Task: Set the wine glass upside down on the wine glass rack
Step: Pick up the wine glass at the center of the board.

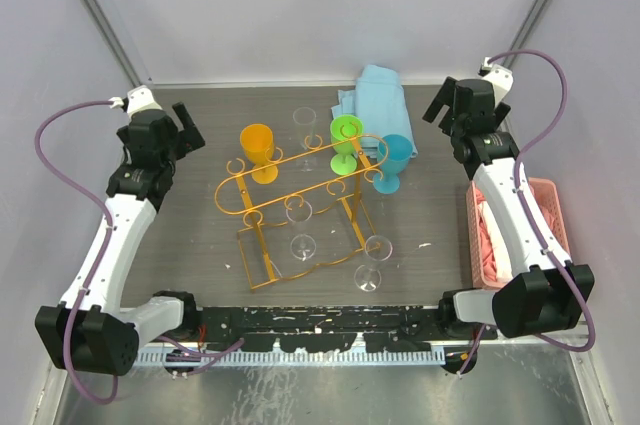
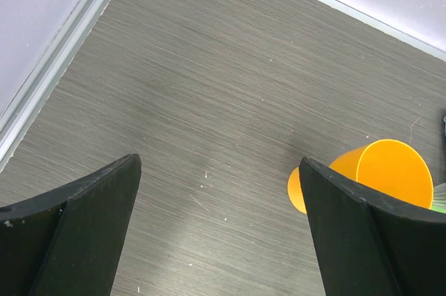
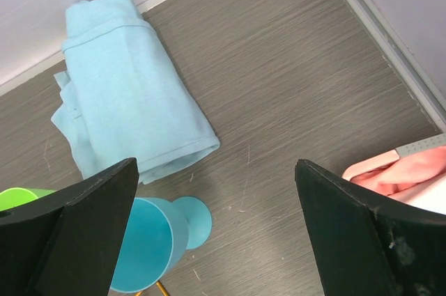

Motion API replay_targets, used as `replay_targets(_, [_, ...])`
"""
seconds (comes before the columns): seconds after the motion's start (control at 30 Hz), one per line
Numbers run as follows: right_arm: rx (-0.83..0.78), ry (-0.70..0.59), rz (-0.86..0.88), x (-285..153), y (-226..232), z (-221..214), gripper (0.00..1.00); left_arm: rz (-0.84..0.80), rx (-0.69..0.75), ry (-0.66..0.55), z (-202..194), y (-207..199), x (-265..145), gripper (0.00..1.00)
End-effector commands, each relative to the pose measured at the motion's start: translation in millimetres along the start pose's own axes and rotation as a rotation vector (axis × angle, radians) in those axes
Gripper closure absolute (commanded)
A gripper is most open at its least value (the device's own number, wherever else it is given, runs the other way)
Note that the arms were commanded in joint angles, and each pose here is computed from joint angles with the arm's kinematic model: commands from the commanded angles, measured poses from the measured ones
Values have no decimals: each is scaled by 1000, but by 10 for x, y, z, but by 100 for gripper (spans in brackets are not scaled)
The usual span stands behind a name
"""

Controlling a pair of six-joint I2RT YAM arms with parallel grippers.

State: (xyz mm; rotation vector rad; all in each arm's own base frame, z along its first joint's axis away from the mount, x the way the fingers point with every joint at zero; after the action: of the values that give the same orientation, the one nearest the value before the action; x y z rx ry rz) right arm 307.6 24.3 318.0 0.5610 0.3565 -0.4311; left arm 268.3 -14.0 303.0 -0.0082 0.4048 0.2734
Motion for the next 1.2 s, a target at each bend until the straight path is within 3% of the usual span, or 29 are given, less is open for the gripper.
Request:
replay_targets(0.0, [30,-64,110,-139,132,197,0,48,-34,-65,163,65,-73,2])
replay_targets(0.13, [48,-88,77,-179,108,236,0,117,-59,-48,179,114,-62,2])
replay_targets(0.33, [22,-93,87,-203,99,231,0,101,-62,-85,193,118,-78,2])
replay_targets(0.53, [-35,-75,44,-180,28,173,0,55,-38,-45,245,79,-50,2])
replay_targets(0.73, [-10,-7,178,-206,132,128,0,27,-39,-37,290,56,-26,2])
replay_targets(0.87, [21,33,246,-211,202,99,0,-110,-36,-5,314,12,3,2])
replay_targets(1.17, [56,-12,351,-328,248,157,0,-170,-15,39,464,-61,57,2])
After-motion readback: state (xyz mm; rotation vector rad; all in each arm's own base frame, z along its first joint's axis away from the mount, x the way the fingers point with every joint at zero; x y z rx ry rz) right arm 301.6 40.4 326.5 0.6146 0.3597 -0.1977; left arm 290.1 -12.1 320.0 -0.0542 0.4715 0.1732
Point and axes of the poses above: each gripper's point midway between its finger pads, its own x axis out along the fingers, its own y axis along the line the jaws close on, z = x × y, the point moved 10 cm from there along -x, back along the fingers, and after that the axes turned 15 degrees about x, right-handed, at the moved point
